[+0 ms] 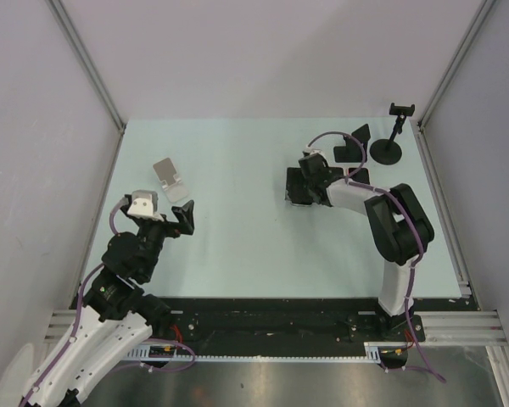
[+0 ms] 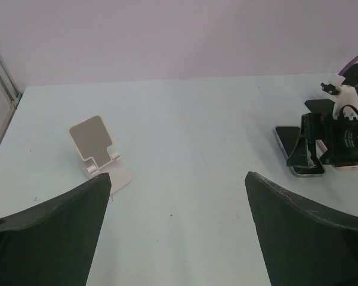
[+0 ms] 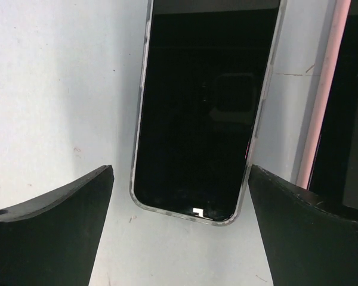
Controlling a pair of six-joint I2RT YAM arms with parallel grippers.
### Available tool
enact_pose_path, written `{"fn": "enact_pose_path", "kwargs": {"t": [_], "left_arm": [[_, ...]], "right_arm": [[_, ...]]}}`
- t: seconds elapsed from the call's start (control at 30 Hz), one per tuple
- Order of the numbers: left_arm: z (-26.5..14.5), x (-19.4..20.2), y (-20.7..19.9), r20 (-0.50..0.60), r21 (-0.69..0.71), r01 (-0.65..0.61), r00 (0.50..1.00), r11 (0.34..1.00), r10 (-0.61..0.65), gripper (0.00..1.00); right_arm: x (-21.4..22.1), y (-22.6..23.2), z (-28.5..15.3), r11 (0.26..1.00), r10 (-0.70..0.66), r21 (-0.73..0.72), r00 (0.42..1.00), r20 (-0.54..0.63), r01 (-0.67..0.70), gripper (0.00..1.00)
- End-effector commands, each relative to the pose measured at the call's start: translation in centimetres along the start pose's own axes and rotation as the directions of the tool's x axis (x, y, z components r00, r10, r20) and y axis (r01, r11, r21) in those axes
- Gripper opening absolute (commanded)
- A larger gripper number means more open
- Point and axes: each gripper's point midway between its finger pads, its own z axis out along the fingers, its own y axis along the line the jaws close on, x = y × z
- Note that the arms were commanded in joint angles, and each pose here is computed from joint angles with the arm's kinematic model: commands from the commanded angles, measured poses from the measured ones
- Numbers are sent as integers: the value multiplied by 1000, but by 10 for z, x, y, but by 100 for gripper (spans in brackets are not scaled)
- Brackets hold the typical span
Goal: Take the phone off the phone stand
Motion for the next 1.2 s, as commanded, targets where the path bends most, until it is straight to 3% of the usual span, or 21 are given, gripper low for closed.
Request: {"fn": "enact_pose_path", "kwargs": {"t": [0.0, 0.17, 0.33, 0.43, 0.8, 1.17], "left_arm": [[0, -10, 0, 41, 6, -11, 999, 1000, 11, 100], [0, -10, 0, 42, 8, -11, 999, 1000, 11, 100], [-1, -9, 0, 41, 11, -12, 999, 1000, 11, 100], [-1, -9, 0, 42, 13, -11, 999, 1000, 11, 100], [1, -7, -2, 32, 15, -14, 999, 1000, 13, 100], [4, -4, -3, 19, 18, -21, 1000, 1000, 20, 100]], "right_arm": [[3, 0, 9, 994, -45, 103, 999, -21, 47, 100], [13, -5, 22, 983, -70, 166, 996, -59, 79, 97], [13, -16, 23, 968, -93, 227, 994, -65, 106, 74], [13, -23, 20, 962, -101, 248, 992, -75, 117, 67], [9, -47, 17, 937, -207, 258, 970, -129, 234, 65], [12, -60, 10, 932, -204, 269, 965, -163, 242, 65]]}}
